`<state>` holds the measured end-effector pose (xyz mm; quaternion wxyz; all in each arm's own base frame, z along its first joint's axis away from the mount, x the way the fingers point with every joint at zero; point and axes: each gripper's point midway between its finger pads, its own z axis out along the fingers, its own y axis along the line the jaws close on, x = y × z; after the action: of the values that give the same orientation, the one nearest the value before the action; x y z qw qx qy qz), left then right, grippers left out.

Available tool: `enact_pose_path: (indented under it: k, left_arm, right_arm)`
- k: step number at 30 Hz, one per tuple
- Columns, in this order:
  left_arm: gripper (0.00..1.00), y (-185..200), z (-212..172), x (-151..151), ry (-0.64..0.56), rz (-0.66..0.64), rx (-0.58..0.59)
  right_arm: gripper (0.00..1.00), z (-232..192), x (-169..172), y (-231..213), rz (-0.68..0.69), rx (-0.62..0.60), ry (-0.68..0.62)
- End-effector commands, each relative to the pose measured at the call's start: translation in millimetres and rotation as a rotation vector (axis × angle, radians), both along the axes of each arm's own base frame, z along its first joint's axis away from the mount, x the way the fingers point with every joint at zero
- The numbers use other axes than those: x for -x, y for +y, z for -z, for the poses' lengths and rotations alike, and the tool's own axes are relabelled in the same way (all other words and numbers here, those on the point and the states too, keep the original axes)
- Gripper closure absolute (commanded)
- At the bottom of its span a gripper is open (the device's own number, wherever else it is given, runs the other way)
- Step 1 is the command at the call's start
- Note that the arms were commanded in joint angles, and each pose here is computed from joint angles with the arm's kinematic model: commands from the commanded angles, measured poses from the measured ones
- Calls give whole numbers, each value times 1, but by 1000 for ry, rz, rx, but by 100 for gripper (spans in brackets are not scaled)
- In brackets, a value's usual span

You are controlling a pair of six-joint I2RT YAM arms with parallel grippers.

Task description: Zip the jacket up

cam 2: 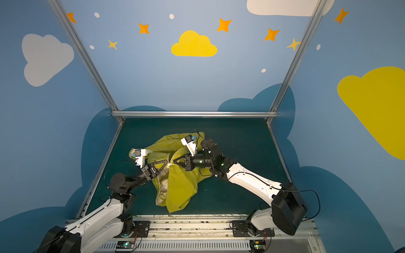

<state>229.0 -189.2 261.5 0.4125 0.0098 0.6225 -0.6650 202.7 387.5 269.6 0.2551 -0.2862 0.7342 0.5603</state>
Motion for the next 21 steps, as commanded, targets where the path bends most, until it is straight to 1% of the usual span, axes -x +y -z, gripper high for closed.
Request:
enact_pose_path:
  k: [1, 21]
  left_arm:
    - [97, 0, -14, 3, -71, -2, 6]
    - [97, 1, -10, 0, -61, -16, -1]
  right_arm:
    - [100, -2, -2, 3, -7, -5, -22]
    - [100, 0, 5, 4, -37, -30, -7]
